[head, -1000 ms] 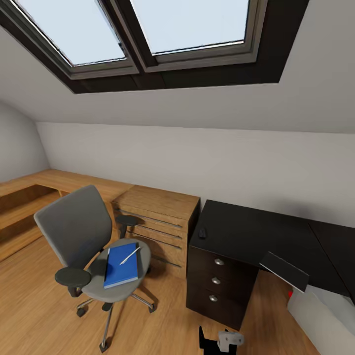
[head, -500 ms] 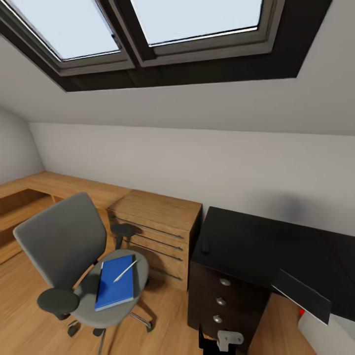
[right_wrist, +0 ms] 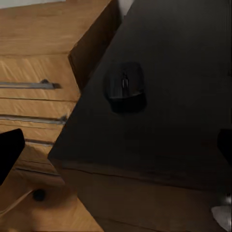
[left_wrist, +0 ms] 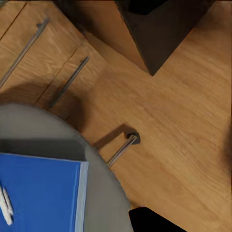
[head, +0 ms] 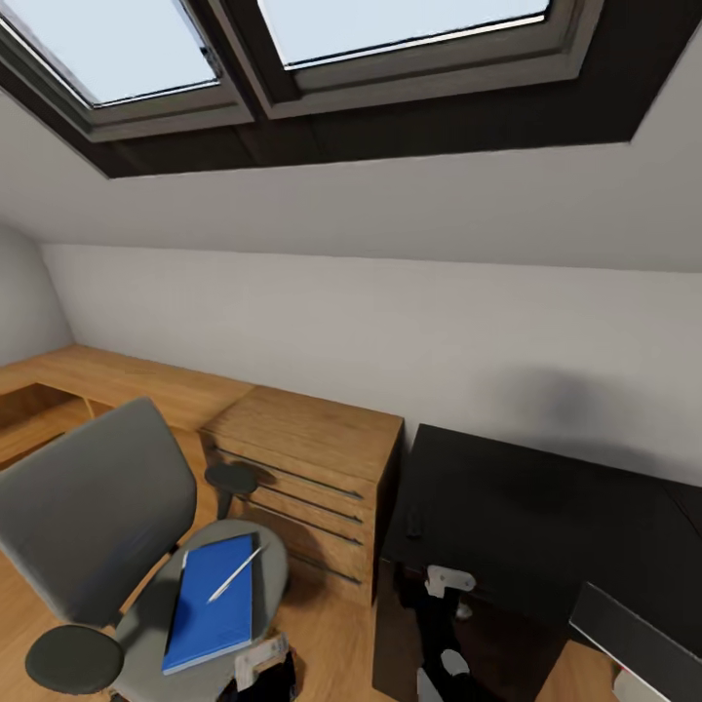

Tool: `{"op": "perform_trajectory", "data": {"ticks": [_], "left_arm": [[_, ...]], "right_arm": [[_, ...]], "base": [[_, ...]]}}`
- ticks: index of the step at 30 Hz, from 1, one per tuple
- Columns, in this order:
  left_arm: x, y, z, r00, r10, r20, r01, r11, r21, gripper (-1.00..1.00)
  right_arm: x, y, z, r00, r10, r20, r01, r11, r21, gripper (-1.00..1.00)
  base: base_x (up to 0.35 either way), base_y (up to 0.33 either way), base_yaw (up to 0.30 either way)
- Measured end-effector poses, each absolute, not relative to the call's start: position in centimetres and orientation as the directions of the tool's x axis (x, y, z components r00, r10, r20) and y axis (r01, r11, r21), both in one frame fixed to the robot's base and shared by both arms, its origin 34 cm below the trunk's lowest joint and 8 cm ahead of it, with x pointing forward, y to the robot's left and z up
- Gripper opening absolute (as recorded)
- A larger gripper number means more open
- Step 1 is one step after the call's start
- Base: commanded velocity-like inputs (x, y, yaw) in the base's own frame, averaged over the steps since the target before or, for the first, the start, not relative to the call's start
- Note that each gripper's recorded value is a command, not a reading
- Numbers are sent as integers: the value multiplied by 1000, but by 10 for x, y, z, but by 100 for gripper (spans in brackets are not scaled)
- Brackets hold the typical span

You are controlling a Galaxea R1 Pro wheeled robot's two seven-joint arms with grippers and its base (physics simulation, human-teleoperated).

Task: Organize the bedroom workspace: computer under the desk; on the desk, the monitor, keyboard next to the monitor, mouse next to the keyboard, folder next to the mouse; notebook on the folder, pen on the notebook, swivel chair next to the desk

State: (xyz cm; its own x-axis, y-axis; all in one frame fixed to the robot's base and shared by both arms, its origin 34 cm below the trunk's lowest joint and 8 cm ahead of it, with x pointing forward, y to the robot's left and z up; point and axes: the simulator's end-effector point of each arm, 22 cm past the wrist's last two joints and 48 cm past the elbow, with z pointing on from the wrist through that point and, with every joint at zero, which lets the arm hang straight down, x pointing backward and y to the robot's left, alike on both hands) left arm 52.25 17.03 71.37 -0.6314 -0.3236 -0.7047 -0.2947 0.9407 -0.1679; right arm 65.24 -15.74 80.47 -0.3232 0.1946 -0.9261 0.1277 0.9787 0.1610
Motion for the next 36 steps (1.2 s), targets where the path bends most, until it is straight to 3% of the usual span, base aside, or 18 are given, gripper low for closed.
{"op": "perform_trajectory", "data": {"ticks": [6,13,15,17,19,24,36], "left_arm": [[563,163,789,-628,-315,-711,-238,948,-211,100],[587,180,839,-638,-373,-674,-300,926,-229,100],[583,179,831,-660,-383,-646,-320,922,-220,100],[576,183,817,-683,-361,-635,-323,929,-181,100],[571,190,806,-696,-333,-636,-323,936,-137,100],[593,177,846,-623,-340,-705,-289,937,-197,100],[587,179,825,-647,-334,-685,-298,938,-176,100]], "right_arm": [[692,-153,859,-405,112,-907,105,992,75,100],[710,-154,895,-482,66,-874,80,996,31,100],[700,-155,847,-593,40,-804,72,997,-3,100],[696,-157,826,-628,27,-778,70,997,-22,100],[699,-163,815,-638,19,-770,75,996,-37,100],[704,-230,793,-659,80,-748,171,984,-46,100],[700,-230,780,-671,87,-737,175,984,-43,100]], "base": [[322,0,0],[322,0,0],[321,0,0],[313,0,0],[159,0,0],[18,0,0],[0,0,0]]}}
